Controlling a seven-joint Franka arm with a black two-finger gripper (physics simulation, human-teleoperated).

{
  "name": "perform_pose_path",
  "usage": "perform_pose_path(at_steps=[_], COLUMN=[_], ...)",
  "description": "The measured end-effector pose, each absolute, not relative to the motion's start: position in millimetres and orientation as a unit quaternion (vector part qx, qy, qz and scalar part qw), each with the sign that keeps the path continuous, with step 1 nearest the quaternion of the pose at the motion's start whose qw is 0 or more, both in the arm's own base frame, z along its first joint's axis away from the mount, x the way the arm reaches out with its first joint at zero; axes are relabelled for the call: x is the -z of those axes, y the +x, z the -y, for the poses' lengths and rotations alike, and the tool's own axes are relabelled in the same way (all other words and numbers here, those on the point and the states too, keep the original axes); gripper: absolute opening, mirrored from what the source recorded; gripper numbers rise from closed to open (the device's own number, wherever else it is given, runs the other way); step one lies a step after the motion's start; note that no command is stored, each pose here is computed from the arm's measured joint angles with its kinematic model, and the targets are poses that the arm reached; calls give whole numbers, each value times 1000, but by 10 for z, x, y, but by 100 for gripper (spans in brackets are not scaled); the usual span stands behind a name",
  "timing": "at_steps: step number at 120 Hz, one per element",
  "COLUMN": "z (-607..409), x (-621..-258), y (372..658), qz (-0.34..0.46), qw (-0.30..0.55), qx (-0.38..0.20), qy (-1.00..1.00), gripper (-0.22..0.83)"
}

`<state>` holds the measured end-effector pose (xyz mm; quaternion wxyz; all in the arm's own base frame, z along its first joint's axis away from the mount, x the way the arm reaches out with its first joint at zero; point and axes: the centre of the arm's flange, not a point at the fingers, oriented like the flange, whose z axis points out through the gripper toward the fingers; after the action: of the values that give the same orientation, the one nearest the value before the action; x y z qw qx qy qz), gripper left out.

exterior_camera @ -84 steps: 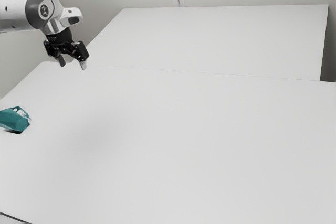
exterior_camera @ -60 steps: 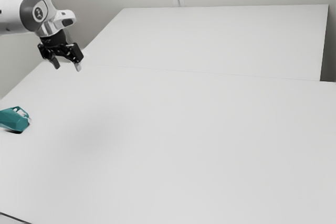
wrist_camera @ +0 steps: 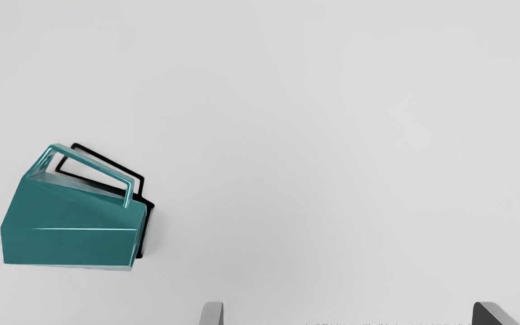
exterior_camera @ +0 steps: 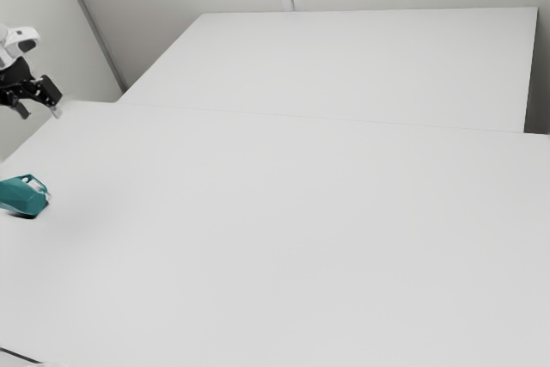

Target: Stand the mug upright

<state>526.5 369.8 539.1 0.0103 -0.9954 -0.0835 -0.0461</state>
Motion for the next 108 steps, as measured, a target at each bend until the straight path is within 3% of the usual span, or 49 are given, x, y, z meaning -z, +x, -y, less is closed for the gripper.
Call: perform_pose_path(at_steps=[59,89,108], z=[-5433,-6138,-6316], x=[-4484,-4093,-3827], y=[4763,4296,4245], qz=[72,59,37], qw=[-1,-46,-66], qx=[47,102,124], qy=[-996,-992,-989], gripper=[61,62,61])
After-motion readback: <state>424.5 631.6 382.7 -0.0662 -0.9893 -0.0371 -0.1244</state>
